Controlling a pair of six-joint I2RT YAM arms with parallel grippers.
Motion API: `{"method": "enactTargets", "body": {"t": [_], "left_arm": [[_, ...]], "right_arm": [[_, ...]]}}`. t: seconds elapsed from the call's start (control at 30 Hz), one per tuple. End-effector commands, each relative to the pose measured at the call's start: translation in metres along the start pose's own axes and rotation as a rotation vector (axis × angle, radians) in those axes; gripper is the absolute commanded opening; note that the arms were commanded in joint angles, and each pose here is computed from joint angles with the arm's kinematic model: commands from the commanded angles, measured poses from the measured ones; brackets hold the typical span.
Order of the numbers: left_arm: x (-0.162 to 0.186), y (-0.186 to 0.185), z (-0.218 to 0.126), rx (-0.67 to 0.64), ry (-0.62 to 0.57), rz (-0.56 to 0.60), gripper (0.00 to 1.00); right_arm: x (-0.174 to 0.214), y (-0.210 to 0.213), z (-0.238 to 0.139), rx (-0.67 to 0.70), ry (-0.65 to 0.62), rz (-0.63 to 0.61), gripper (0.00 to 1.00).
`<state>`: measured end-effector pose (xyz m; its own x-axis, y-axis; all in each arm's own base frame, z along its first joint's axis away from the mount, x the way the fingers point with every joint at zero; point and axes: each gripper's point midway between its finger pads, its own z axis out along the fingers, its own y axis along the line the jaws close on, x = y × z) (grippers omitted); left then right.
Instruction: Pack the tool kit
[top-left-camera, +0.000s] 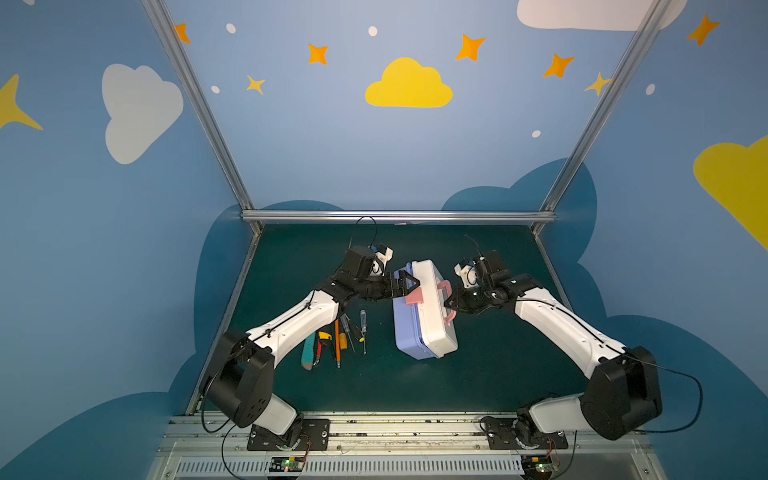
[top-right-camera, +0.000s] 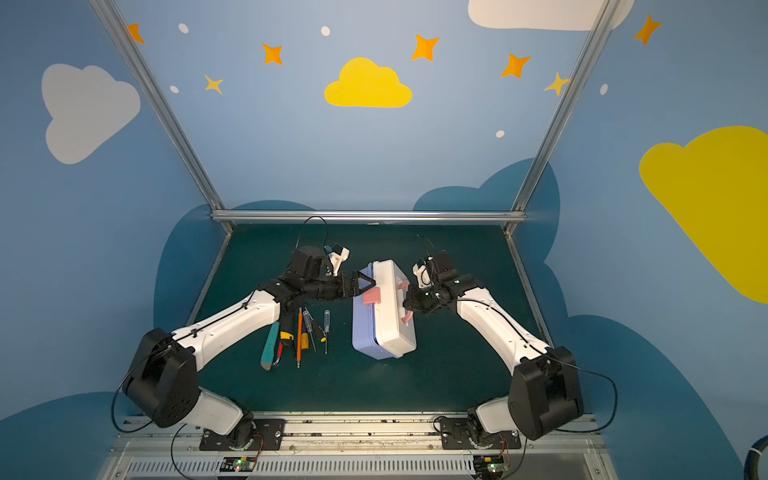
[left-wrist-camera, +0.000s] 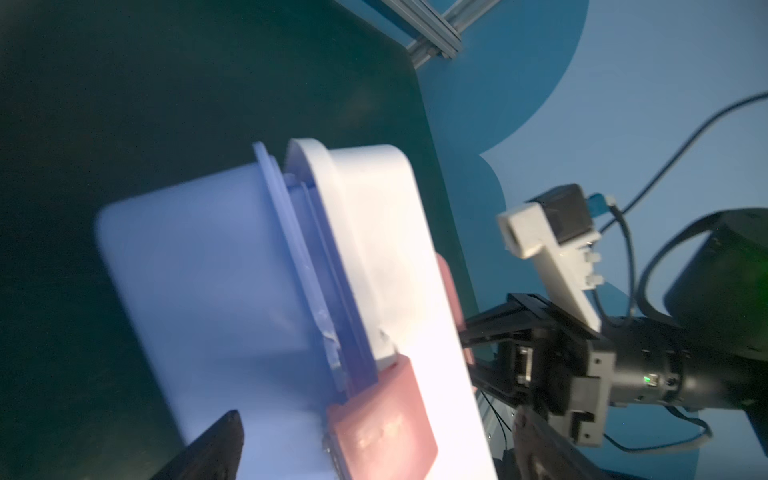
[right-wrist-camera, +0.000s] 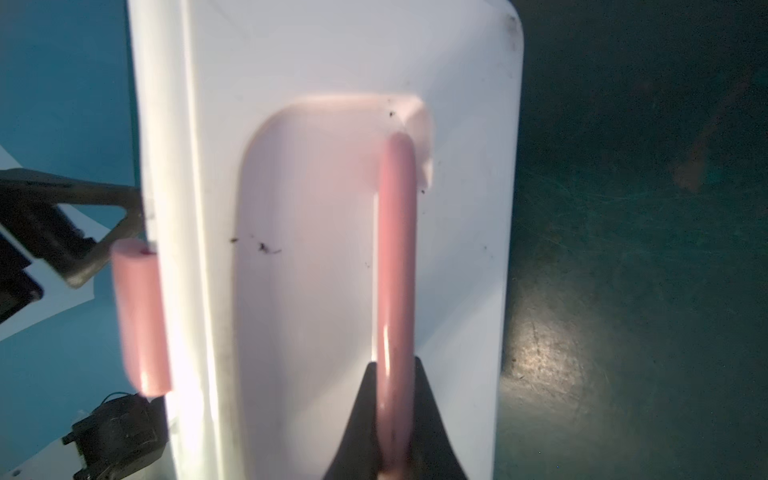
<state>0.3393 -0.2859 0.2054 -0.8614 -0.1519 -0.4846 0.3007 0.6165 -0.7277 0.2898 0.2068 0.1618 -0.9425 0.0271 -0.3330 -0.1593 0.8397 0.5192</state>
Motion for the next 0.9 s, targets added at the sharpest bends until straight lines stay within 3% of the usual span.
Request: {"method": "enactTargets", "body": {"t": [0.0,0.27,0.6,0.87], "left_arm": [[-0.003,0.019,-0.015,-0.066,-0.037,0.012,1.00],[0.003,0.042,-0.032,-0.141,-0.074,0.023,1.00],[0.028,0.072,-0.021,-0.192,-0.020,-0.016,0.99],[0.039,0.088,-0.015,-0.233,0.005,-0.024,0.97]], "right_arm": [[-0.017,0.027,-0.022,-0.058,-0.081,-0.045,0.00],[-0.020,0.040,-0.020,-0.062,-0.104,-0.073,0.00],[-0.020,0.051,0.015,-0.017,-0.028,-0.080,0.00],[-0.032,0.056,0.007,-0.022,-0.028,-0.084,0.00]]}}
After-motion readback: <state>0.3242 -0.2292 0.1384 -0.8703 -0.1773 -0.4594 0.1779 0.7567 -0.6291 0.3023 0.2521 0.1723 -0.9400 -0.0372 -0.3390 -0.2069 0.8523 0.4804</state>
